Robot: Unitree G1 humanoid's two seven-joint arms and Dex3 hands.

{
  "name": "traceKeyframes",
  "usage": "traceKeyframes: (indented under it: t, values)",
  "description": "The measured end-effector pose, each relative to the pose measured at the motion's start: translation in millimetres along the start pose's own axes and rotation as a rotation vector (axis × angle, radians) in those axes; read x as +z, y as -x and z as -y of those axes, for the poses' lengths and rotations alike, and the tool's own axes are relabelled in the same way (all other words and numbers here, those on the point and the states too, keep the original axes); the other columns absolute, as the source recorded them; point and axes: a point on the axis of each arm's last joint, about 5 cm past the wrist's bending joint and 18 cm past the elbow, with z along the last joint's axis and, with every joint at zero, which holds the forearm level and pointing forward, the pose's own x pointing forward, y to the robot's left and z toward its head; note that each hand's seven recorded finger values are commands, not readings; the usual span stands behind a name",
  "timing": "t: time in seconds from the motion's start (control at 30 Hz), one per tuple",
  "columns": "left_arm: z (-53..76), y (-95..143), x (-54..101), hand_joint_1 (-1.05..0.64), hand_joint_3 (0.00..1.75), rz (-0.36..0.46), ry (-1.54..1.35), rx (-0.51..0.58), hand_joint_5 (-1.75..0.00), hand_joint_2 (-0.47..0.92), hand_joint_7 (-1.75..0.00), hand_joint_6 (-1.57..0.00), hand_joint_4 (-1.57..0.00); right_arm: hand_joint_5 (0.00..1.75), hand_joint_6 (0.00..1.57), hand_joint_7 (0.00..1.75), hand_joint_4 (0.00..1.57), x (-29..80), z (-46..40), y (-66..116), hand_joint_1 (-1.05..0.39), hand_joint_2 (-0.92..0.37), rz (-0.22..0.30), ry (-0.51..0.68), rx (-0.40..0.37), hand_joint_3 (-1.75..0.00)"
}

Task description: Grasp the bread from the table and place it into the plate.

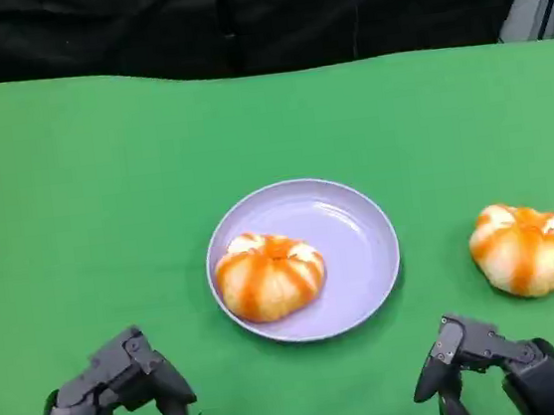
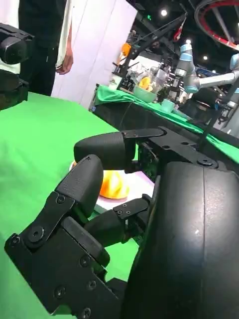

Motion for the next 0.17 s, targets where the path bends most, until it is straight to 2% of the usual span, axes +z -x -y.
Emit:
traceKeyframes:
  t: [0.17]
  values:
    - [0.6, -0.1, 0.0, 0.03, 1.4, 0.001, 0.001, -0.009, -1.74, 0.37, -1.6, -0.81, -0.93, 1.75, 0.64, 1.59, 0.72, 0.0, 0.3, -0.2, -0.41, -0.41, 0.001, 0.001, -0.001, -1.44]
